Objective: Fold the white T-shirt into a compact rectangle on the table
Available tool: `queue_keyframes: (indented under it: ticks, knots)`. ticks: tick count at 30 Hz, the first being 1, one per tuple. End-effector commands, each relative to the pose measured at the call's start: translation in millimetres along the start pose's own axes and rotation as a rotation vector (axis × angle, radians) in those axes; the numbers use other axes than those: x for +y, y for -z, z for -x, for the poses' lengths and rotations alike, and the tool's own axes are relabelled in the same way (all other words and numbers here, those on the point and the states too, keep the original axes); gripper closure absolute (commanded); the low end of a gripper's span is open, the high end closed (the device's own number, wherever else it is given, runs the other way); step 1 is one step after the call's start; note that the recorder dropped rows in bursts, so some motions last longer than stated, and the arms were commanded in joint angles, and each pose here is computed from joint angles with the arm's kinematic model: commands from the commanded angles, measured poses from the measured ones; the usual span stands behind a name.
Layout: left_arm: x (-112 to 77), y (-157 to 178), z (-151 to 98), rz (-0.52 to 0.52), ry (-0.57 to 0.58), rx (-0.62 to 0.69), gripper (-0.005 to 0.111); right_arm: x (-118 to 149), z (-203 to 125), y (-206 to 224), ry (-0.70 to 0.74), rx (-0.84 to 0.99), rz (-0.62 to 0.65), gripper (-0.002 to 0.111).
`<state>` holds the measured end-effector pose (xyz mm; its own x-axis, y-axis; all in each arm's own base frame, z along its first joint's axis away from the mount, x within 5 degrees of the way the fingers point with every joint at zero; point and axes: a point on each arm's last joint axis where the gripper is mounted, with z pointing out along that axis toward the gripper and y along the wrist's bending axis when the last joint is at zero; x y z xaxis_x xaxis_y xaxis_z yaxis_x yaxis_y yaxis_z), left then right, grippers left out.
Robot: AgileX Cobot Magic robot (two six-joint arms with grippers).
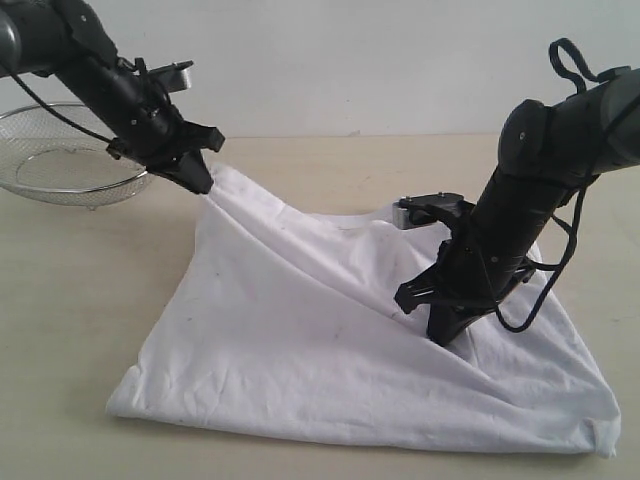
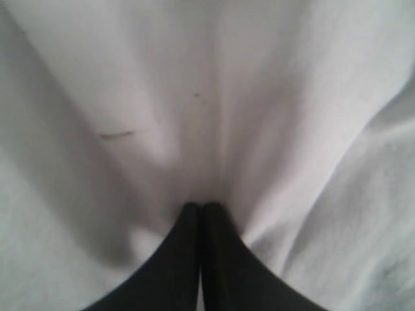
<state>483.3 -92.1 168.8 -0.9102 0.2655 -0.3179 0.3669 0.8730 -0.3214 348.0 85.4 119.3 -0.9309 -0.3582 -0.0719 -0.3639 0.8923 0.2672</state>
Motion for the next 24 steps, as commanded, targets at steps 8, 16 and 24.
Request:
queue_keyframes:
  ticks: [8, 16, 24]
  knots:
    - [17.9, 4.5, -12.3, -0.002, 0.001, 0.013, 0.102, -3.7, -7.0, -13.3, 0.017, 0.046, -0.005, 0.109]
    - [-26.6, 33.5, -9.4, -0.276, -0.080, -0.009, 0.102, 1.4, 7.3, 54.7, 0.057, -0.273, -0.173, 0.109]
    - [-52.2, -12.1, -39.4, -0.296, -0.117, 0.112, 0.102, -28.6, 20.1, 116.6, -0.010, -0.461, -0.301, 0.109]
